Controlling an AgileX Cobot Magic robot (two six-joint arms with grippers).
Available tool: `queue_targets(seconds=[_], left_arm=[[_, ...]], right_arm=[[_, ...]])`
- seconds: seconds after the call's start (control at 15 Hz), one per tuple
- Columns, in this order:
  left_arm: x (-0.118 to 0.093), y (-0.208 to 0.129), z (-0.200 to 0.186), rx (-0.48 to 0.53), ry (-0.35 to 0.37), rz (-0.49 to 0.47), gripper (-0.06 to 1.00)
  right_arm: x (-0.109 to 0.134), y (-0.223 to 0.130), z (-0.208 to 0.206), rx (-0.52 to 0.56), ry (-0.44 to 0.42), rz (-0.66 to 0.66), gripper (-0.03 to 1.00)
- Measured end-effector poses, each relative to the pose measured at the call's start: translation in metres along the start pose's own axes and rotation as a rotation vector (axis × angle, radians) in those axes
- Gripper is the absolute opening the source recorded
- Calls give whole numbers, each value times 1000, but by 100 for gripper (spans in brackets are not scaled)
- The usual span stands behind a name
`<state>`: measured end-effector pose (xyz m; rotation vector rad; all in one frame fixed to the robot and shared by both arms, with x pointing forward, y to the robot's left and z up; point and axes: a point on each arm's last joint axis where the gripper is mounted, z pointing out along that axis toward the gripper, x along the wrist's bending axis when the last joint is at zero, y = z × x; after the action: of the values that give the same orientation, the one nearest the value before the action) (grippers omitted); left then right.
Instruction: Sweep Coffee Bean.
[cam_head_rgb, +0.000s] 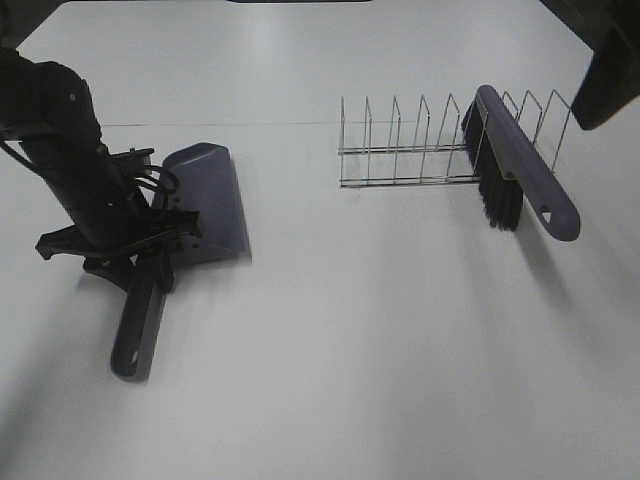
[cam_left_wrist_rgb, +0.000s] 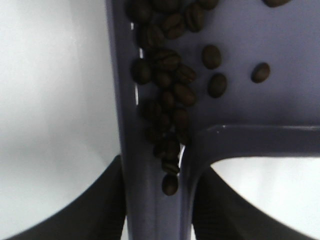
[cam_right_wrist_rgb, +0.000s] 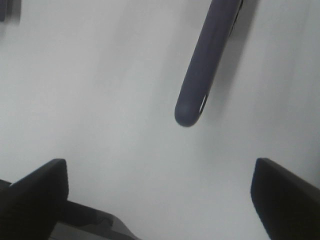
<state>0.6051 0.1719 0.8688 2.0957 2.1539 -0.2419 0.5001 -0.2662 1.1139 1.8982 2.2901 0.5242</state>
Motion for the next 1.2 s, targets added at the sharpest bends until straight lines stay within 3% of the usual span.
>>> queue_targets(seconds=[0.33, 0.4, 0.6, 0.67, 1.07, 1.2], left_arm=[[0, 1, 0, -13, -1, 18, 35], [0, 2, 0, -18, -5, 15, 42], [-1, 2, -2, -6, 2, 26, 88], [0, 1, -2, 8, 9, 33, 92], [12, -22, -5, 255, 129, 85, 95], [14, -24, -8, 263, 154, 72, 95]], right_arm=[[11, -68, -27, -69, -6, -13, 87], [13, -82, -30, -81, -7, -15, 87], [16, -124, -27, -95, -8, -18, 87], [17, -135, -24, -93, -8, -18, 87], [18, -195, 0, -177, -23, -31, 86], [17, -206, 10, -191, -28, -43, 86]])
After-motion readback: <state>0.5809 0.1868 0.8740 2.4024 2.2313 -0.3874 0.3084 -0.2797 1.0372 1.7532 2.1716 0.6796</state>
